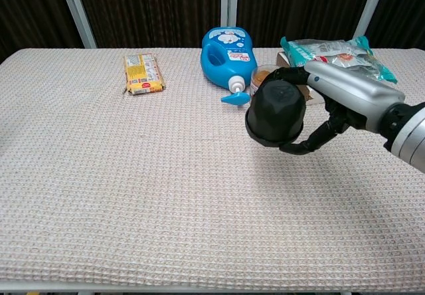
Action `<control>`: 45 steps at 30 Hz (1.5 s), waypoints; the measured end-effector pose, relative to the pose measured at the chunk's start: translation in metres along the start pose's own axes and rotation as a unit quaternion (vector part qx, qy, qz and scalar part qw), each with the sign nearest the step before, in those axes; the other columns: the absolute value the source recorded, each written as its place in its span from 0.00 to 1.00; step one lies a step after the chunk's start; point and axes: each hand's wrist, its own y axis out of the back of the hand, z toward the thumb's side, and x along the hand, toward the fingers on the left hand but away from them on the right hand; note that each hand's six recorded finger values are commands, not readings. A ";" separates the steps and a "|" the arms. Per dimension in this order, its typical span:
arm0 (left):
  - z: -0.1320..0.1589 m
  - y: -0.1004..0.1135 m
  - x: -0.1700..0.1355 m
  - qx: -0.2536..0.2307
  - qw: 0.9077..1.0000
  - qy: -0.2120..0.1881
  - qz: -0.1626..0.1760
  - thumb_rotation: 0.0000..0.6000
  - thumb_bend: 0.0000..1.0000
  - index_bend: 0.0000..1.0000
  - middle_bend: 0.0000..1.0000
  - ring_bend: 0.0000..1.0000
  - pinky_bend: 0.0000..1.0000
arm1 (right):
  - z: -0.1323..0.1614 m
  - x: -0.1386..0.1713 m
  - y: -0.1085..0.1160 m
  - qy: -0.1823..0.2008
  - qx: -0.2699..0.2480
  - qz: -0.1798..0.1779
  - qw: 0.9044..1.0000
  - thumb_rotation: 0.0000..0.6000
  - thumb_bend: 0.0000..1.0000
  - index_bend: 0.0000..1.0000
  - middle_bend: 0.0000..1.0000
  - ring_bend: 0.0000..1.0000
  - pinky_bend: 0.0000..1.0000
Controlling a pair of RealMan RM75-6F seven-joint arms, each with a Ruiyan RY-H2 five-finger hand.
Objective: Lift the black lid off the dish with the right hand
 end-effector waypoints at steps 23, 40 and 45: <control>0.001 -0.009 -0.001 0.003 1.000 -0.001 -0.015 1.00 0.17 0.09 0.07 0.00 0.21 | -0.145 0.053 -0.004 -0.153 -0.026 -0.012 0.988 1.00 0.21 0.49 0.46 0.10 0.00; -0.003 -0.005 -0.003 0.007 1.000 0.003 -0.008 1.00 0.17 0.09 0.07 0.00 0.21 | -0.145 0.046 -0.022 -0.159 -0.022 0.020 0.987 1.00 0.01 0.26 0.42 0.06 0.00; -0.003 -0.006 -0.004 0.006 1.000 0.002 -0.009 1.00 0.17 0.09 0.07 0.00 0.21 | -0.147 0.050 -0.022 -0.158 -0.017 0.035 0.987 1.00 0.00 0.14 0.33 0.01 0.00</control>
